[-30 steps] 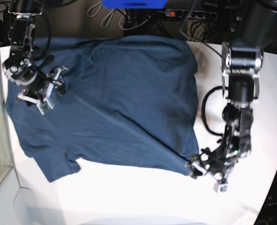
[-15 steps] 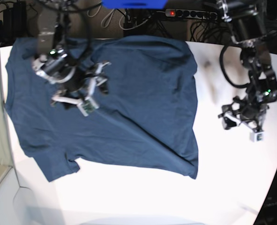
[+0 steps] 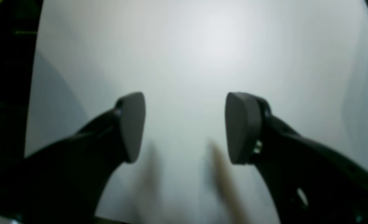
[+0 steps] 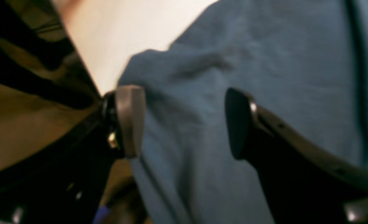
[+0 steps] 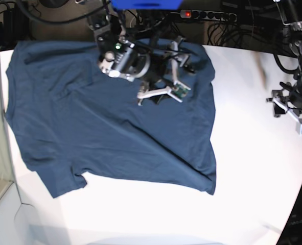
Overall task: Layout the t-shirt on the table in an organized manner, then fold the t-shirt properly
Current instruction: 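Release the edge and move the right gripper over the shirt's collar, then grasp the bunched fabric near the collar with both grippers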
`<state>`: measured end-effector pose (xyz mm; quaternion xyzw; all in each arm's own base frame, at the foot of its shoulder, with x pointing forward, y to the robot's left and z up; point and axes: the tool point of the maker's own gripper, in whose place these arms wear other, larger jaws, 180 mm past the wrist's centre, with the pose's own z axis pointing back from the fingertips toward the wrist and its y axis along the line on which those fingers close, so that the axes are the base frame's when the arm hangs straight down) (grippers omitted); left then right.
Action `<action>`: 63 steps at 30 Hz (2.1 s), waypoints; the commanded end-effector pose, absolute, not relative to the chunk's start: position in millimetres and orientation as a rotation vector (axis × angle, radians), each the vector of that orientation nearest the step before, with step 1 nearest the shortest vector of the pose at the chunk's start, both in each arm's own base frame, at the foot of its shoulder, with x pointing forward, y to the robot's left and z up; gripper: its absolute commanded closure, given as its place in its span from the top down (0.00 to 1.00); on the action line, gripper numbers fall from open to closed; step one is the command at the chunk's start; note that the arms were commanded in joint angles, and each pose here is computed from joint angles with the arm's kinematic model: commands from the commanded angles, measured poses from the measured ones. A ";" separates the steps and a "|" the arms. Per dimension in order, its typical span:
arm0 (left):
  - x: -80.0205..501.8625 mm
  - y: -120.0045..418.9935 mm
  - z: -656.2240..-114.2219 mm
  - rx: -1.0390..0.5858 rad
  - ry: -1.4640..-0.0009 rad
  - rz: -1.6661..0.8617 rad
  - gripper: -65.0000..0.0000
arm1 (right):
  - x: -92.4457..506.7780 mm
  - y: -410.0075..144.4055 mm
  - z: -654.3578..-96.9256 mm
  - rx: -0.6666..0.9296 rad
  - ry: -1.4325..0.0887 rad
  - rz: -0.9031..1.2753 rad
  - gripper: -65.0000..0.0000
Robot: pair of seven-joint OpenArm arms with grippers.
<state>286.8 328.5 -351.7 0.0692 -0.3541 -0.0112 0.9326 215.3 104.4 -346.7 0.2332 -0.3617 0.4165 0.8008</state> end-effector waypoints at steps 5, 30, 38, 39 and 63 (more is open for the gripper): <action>274.7 348.4 -338.0 0.167 -0.751 -0.048 0.61 | 216.4 120.4 -369.2 0.589 -0.778 0.794 0.57; 241.7 369.9 -345.8 0.198 -0.705 -0.005 0.61 | 208.9 135.9 -382.3 0.686 -0.803 0.761 0.00; 242.0 367.7 -346.9 0.192 -0.702 -0.009 0.61 | 220.0 122.8 -303.0 0.667 -1.029 0.810 0.00; 242.0 367.7 -346.9 0.192 -0.702 -0.009 0.61 | 223.0 119.1 -300.3 0.648 -1.033 0.813 0.00; 258.1 207.8 -348.7 -0.103 -0.838 -0.047 0.68 | 288.8 -10.5 -370.6 0.617 -0.894 0.484 0.31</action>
